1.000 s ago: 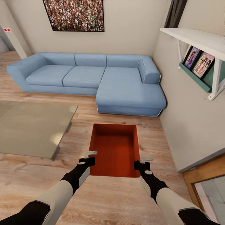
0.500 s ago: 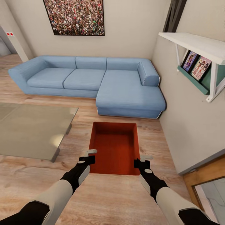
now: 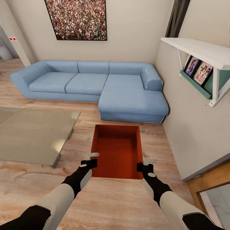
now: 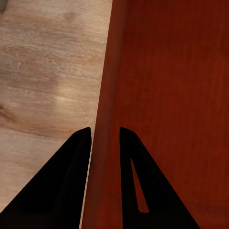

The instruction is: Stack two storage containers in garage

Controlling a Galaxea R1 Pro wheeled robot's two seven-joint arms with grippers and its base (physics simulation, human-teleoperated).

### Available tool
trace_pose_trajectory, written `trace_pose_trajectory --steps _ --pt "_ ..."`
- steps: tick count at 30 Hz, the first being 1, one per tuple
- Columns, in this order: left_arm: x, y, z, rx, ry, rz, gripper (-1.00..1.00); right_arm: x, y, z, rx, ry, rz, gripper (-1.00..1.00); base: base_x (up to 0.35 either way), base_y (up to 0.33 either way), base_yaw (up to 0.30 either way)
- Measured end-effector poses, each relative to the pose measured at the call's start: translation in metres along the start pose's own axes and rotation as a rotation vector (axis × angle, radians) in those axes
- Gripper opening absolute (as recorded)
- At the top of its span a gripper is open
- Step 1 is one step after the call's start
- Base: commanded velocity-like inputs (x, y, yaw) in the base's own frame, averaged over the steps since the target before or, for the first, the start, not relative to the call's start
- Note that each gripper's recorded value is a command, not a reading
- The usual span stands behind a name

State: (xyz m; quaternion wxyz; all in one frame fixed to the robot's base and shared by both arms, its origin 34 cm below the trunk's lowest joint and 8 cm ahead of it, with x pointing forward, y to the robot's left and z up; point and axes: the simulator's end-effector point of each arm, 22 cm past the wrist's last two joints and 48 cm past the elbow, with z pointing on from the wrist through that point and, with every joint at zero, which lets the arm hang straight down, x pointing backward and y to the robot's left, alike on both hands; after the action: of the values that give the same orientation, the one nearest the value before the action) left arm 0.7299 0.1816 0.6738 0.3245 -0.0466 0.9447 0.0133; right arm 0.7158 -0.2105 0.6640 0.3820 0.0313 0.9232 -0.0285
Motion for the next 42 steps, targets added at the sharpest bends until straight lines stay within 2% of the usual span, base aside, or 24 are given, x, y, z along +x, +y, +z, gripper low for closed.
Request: trace_pose_trajectory --steps 42 --pt "-0.037 -0.002 -0.022 0.005 -0.065 -0.004 -1.00 -0.039 0.000 -0.016 -0.002 -0.065 0.005 -1.00 0.000 0.000 0.000"
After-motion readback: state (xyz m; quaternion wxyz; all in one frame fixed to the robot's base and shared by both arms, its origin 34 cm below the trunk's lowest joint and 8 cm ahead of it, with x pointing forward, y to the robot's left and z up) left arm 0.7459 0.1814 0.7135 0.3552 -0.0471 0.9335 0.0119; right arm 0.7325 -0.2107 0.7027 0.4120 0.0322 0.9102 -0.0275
